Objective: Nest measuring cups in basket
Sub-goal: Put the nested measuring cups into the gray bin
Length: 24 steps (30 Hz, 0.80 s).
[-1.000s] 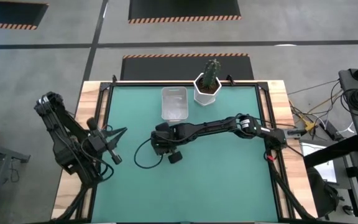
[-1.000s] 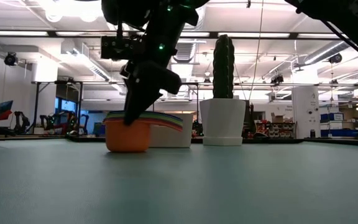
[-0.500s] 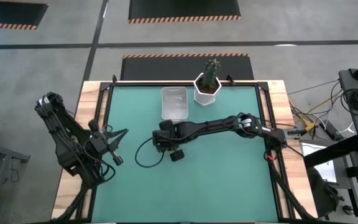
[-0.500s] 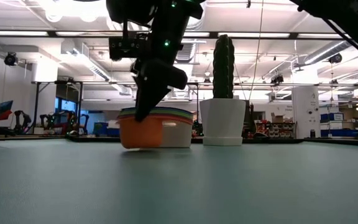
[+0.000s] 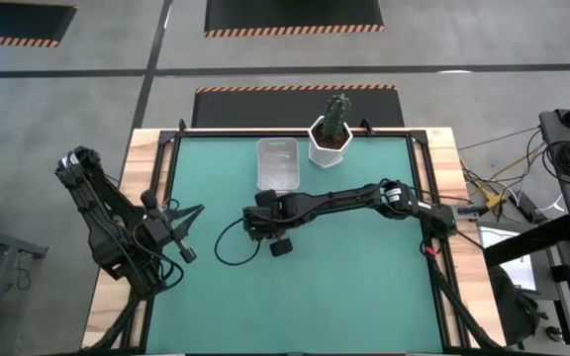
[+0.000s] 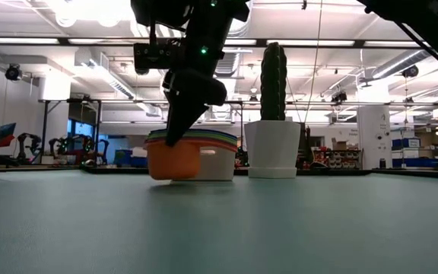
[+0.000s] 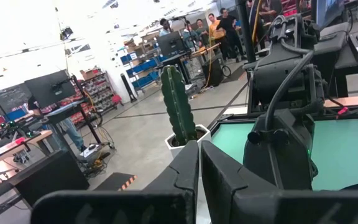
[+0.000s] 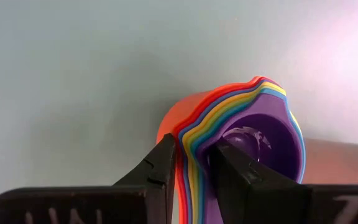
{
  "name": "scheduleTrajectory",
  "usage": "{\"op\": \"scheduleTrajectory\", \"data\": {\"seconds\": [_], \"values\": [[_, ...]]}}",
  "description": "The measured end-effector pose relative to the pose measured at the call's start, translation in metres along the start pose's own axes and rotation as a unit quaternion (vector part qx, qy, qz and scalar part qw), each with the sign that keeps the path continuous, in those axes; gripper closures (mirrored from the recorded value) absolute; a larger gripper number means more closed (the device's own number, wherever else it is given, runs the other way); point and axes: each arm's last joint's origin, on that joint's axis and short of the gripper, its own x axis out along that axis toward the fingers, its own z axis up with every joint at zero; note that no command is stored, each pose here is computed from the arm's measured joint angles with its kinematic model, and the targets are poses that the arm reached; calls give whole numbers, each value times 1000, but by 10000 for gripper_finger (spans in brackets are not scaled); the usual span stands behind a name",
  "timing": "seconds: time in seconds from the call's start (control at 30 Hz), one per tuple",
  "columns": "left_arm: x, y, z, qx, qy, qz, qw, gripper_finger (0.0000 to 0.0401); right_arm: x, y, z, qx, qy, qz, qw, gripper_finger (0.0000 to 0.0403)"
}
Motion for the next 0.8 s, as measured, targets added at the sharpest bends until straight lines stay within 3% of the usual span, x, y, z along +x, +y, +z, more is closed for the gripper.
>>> {"op": "scheduleTrajectory", "data": {"seconds": [0.57,0.8], "values": [[0,0,0,2,0,0,1000,401,-29,-6,1,23,-23,-10,999,335],[0,0,0,3,0,0,1000,401,-55,-24,-3,47,-21,-94,994,335]]}}
